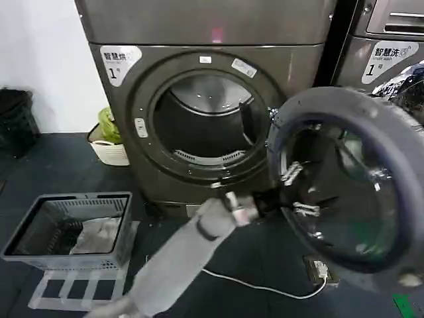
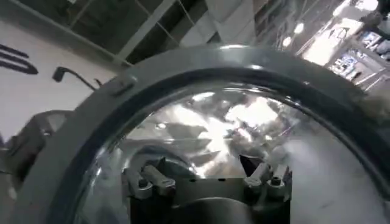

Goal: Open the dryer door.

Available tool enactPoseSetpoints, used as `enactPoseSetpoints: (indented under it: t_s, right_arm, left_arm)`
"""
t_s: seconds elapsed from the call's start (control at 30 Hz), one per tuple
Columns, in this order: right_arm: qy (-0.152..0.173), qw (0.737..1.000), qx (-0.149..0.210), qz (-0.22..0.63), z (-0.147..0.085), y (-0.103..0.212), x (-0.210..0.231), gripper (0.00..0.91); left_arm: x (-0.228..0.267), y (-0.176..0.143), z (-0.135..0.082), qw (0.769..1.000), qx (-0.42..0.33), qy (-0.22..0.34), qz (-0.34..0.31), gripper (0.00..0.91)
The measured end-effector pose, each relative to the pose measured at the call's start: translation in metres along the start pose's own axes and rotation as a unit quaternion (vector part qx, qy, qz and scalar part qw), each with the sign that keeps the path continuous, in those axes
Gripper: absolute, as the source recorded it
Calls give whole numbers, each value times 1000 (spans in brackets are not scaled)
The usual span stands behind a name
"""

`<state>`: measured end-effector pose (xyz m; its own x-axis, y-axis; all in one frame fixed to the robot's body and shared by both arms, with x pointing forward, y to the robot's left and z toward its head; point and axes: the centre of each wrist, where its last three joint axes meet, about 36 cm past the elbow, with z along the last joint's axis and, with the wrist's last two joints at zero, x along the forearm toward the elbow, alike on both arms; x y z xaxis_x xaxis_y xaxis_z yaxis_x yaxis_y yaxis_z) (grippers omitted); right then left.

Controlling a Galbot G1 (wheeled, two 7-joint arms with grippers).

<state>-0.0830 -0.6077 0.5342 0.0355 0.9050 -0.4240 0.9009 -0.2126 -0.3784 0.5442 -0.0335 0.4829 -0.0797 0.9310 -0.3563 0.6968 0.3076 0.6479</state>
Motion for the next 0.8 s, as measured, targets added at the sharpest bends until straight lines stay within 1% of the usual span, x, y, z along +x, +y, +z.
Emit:
enactPoseSetpoints:
  t_s: [0.13,0.2,0.43,0.63,0.8]
  right_arm:
    - [-5,1000,-3,2,-3,-2,4,907]
    - [-7,1000,-6,4,-5,-2,4,907]
    - [-5,1000,-16,8,-7,-3,4,907]
    - [-7,1000,-19,7,-5,-1,4,907]
    - [-9,1000,-22,2,-4,3,2,907]
  left_arm:
    - [-29,4,7,1000,0,14,-5,907]
    - [-27,10,16,999,0,44,-9,907]
    - [-17,14,39,992,11,124,-24,907]
    - [-9,12,52,989,20,144,-26,907]
    - [-9,7,50,989,25,141,-25,907]
